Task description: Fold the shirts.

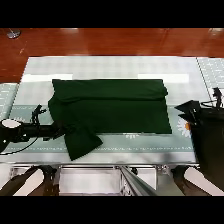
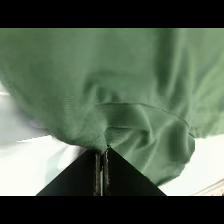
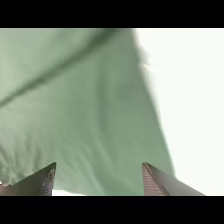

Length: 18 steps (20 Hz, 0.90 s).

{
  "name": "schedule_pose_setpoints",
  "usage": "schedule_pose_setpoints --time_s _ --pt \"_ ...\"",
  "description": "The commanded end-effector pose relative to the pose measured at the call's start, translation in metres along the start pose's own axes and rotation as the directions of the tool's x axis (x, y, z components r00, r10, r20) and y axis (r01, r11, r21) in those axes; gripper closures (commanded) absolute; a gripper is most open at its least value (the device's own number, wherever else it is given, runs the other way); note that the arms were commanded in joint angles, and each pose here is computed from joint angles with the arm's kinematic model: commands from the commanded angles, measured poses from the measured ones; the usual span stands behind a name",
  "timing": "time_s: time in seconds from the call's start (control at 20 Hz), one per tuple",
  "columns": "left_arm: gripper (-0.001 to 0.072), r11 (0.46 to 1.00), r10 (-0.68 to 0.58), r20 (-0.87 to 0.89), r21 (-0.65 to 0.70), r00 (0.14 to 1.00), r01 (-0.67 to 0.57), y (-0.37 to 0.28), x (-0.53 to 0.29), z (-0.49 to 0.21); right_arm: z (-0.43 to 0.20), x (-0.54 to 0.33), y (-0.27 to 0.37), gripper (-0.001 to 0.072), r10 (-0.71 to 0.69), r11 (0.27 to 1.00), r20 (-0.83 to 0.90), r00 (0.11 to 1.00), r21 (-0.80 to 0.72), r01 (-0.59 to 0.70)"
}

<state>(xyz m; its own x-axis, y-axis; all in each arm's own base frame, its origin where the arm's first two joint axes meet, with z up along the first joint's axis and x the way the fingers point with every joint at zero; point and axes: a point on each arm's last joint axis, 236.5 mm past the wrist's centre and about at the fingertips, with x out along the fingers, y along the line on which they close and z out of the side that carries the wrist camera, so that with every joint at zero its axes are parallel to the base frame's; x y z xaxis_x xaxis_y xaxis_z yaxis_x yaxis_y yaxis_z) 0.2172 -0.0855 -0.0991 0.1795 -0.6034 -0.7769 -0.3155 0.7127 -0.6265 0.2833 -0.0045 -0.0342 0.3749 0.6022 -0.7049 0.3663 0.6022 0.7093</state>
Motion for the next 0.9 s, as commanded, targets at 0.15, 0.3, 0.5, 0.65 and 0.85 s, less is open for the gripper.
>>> schedule_pose_setpoints --time_s 0.15,0.3,0.5,0.65,0.85 --pt "0.0682 0.999 -0.029 -0.019 0.039 0.999 0.029 -0.012 -0.003 -0.001 -0.077 0.01 -0.071 0.0094 -0.302 0.946 -0.271 0.914 0.028 0.321" --pt "0.0682 0.999 -0.029 -0.019 0.039 0.999 0.029 -0.012 -0.003 -0.001 -0.086 0.024 -0.064 0.0093 -0.319 0.945 -0.317 0.893 -0.038 0.324" --pt "0.0682 0.999 -0.025 -0.008 0.04 1.0 0.025 -0.012 -0.003 0.002 -0.067 0.051 -0.046 0.0093 -0.261 0.965 -0.248 0.933 -0.028 0.262" --pt "0.0681 0.999 -0.024 -0.004 0.04 1.0 0.024 -0.011 -0.003 0.003 -0.054 0.066 -0.024 0.0095 -0.145 0.988 -0.229 0.963 0.018 0.153" --pt "0.0681 0.999 -0.026 -0.001 0.041 1.0 0.026 -0.012 -0.004 0.004 -0.046 0.068 -0.008 0.0682 -0.083 0.996 -0.22 0.972 -0.038 0.077"
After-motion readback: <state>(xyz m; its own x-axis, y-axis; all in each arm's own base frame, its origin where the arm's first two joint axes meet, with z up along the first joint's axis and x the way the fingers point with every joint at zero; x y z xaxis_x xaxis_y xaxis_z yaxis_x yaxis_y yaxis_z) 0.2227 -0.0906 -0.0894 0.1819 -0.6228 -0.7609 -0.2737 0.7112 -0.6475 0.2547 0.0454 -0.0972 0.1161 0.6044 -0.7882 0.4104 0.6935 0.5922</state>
